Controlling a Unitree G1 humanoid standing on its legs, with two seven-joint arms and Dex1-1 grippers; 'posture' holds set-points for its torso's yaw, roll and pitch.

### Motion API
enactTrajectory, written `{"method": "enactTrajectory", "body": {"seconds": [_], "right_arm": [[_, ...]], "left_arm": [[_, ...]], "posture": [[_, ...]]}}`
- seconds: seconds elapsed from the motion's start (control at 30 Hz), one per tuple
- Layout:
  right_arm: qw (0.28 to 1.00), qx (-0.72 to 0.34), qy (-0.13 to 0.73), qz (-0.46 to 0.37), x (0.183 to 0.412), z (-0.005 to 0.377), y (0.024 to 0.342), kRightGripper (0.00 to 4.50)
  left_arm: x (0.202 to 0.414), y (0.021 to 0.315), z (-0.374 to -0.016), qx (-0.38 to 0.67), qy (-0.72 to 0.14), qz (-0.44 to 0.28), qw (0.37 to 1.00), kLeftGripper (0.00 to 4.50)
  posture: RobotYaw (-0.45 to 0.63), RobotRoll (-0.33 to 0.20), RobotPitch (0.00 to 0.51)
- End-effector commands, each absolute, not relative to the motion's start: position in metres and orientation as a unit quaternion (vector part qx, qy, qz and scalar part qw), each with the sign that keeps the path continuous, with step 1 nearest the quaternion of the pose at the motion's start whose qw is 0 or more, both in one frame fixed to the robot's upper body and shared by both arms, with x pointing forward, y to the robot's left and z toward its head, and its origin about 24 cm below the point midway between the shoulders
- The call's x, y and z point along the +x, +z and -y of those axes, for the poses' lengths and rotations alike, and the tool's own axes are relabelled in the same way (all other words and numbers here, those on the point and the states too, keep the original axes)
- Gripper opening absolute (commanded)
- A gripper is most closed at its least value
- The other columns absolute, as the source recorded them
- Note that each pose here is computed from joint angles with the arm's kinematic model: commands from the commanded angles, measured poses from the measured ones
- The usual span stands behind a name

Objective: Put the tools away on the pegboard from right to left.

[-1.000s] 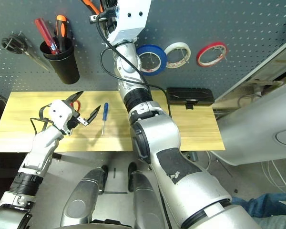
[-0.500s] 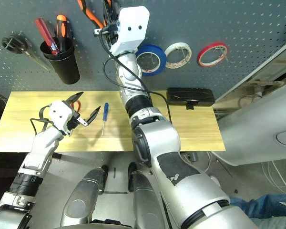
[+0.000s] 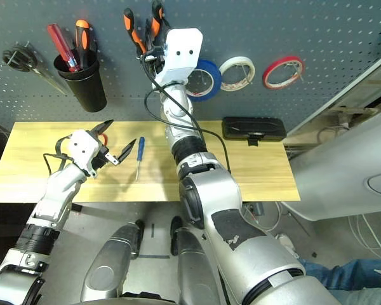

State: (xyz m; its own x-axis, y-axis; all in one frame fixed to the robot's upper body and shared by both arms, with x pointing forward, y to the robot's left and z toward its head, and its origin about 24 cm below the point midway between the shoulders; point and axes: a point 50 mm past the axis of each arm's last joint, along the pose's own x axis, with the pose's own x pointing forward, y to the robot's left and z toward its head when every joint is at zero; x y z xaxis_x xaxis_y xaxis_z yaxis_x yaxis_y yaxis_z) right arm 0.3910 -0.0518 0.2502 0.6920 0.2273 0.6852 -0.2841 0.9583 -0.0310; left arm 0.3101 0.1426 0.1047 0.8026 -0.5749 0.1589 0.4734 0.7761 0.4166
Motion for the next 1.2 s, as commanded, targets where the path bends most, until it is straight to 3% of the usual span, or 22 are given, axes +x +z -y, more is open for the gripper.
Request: {"method": "enactTrajectory", "body": {"seconds": [0.03,0.1,0.5,0.77,0.97,1.2], "right_arm": [[0.917,0.047,0.141,0.371,0.389,0.056,0.247,4.00],[0.914,0.047,0.143,0.376,0.387,0.058,0.247,4.47],[0.900,0.006,0.181,0.396,0.364,0.076,0.230,4.47],[0.912,-0.020,0.260,0.316,0.362,0.076,0.200,4.47],[0.921,-0.027,0.262,0.287,0.364,0.083,0.192,4.47],[0.934,-0.017,0.318,0.160,0.363,0.079,0.153,4.47]], "left_arm": [[0.309,0.097,-0.141,0.183,-0.291,0.129,0.930,4.50],[0.310,0.097,-0.142,0.184,-0.292,0.128,0.930,4.50],[0.314,0.096,-0.145,0.190,-0.302,0.123,0.926,4.50],[0.315,0.087,-0.145,0.191,-0.315,0.102,0.924,4.50],[0.316,0.083,-0.144,0.191,-0.320,0.094,0.923,4.50],[0.317,0.073,-0.144,0.199,-0.321,0.058,0.924,4.50]], "posture": [[0.24,0.000,0.285],[0.24,0.000,0.282],[0.21,0.000,0.262],[0.19,0.000,0.254],[0.18,0.000,0.253],[0.18,0.000,0.257]]}}
